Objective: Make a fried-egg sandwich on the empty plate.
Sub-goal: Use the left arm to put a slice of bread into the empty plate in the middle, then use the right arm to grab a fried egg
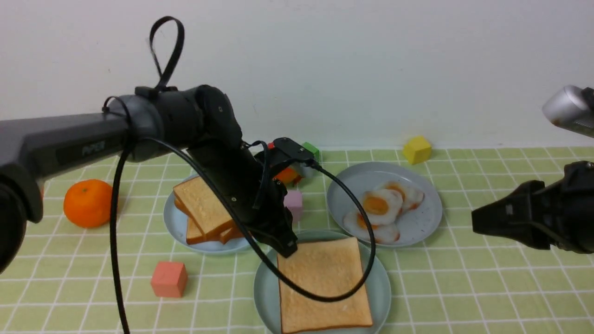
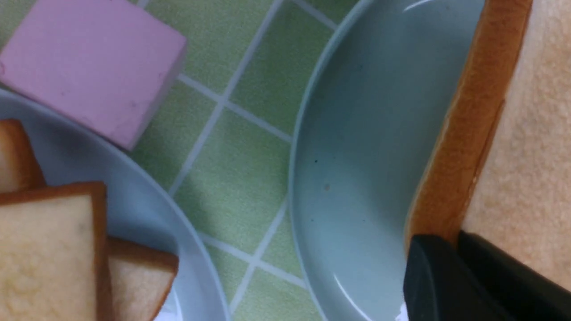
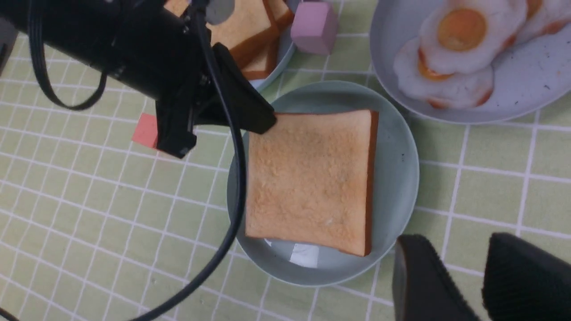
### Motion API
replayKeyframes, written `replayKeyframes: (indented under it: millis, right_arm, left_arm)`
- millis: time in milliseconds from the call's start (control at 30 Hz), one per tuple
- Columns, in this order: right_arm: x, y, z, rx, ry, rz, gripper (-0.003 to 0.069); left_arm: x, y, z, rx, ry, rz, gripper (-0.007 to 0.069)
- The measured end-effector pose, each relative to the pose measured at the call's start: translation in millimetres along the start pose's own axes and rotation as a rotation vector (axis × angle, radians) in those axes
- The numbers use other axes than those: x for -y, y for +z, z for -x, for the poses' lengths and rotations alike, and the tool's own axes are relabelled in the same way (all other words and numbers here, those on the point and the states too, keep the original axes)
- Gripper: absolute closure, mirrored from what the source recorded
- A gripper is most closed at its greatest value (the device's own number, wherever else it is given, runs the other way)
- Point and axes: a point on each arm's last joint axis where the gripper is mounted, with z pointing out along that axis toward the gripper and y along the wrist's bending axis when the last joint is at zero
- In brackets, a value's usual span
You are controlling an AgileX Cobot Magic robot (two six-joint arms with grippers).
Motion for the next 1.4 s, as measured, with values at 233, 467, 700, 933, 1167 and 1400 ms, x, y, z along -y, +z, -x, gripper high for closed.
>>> replayKeyframes:
  millis: [233,467,700,933,1167,1400]
  right_arm:
    - [5,3,10,0.103,0.073,-0.039,0.0399]
    - [14,17,16,0.131,0.123,-0.067,0.0389]
    - [31,51,23,0.140,0.274,-0.084,0.0385]
    - [73,102,38,0.062,0.477,-0.118,0.0384]
    - [117,156,41,-0.018,0.619,-0.079,0.0382]
    - [132,190,39,-0.001,0.668,-0.004,0.0358]
  left_arm:
    - [5,5,5,-0.016,0.063,0.069,0.0494]
    - [8,-3,7,-0.027,0.046,0.121,0.0213]
    - [29,-74,19,0.123,-0.052,0.216,0.0078]
    - [75,-157,15,0.278,-0.225,0.171,0.0222]
    - [101,-179,6,0.307,-0.286,0.045,0.0618]
    - [109,-166,-12,0.263,-0.336,-0.013,0.0638]
